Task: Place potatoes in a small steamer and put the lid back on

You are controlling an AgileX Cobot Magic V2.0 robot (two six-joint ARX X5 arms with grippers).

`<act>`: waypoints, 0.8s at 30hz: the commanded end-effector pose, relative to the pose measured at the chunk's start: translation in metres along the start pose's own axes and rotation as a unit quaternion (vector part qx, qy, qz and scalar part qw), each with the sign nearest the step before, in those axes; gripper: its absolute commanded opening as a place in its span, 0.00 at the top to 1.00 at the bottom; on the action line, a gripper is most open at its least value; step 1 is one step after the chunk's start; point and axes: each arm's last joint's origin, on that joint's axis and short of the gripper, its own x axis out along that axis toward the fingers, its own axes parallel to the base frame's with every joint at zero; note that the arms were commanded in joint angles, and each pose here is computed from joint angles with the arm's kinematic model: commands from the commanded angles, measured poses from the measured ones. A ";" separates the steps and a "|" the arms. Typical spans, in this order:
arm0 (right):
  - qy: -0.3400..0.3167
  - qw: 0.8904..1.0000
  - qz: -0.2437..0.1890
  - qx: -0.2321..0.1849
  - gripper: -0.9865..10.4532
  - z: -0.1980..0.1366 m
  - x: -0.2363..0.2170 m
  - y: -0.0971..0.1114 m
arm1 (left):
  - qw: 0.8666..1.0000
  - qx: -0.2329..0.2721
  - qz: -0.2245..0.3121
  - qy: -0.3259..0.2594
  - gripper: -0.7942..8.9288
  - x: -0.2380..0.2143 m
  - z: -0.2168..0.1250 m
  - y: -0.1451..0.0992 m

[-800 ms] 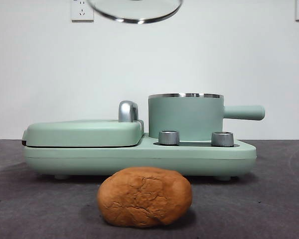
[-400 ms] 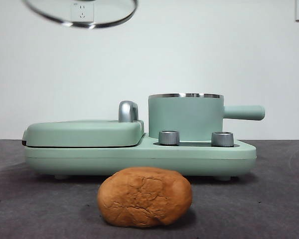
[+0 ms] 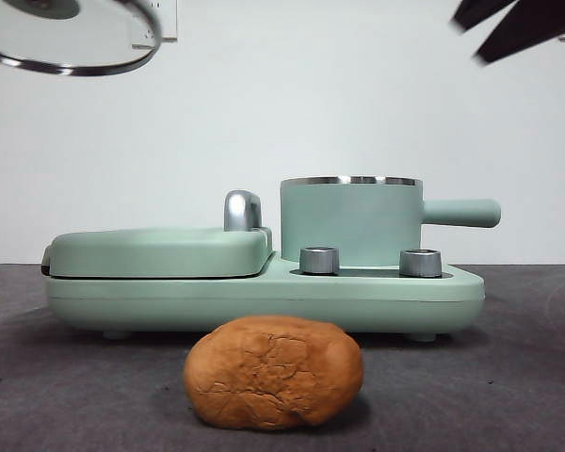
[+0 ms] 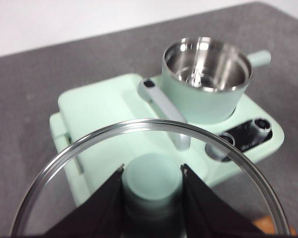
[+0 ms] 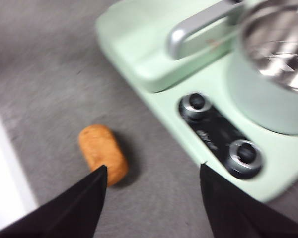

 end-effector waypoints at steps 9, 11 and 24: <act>0.050 0.986 0.097 -0.128 0.63 0.013 0.071 0.023 | 1.000 -0.006 -0.001 -0.018 0.90 -0.005 0.006 -0.001; 0.056 0.984 0.108 -0.134 0.62 0.013 0.083 0.026 | 1.000 -0.006 -0.001 -0.018 0.90 -0.005 0.006 -0.001; 0.118 0.972 0.139 -0.147 0.62 -0.003 0.143 0.029 | 1.000 -0.003 -0.001 -0.018 0.90 -0.005 0.006 -0.001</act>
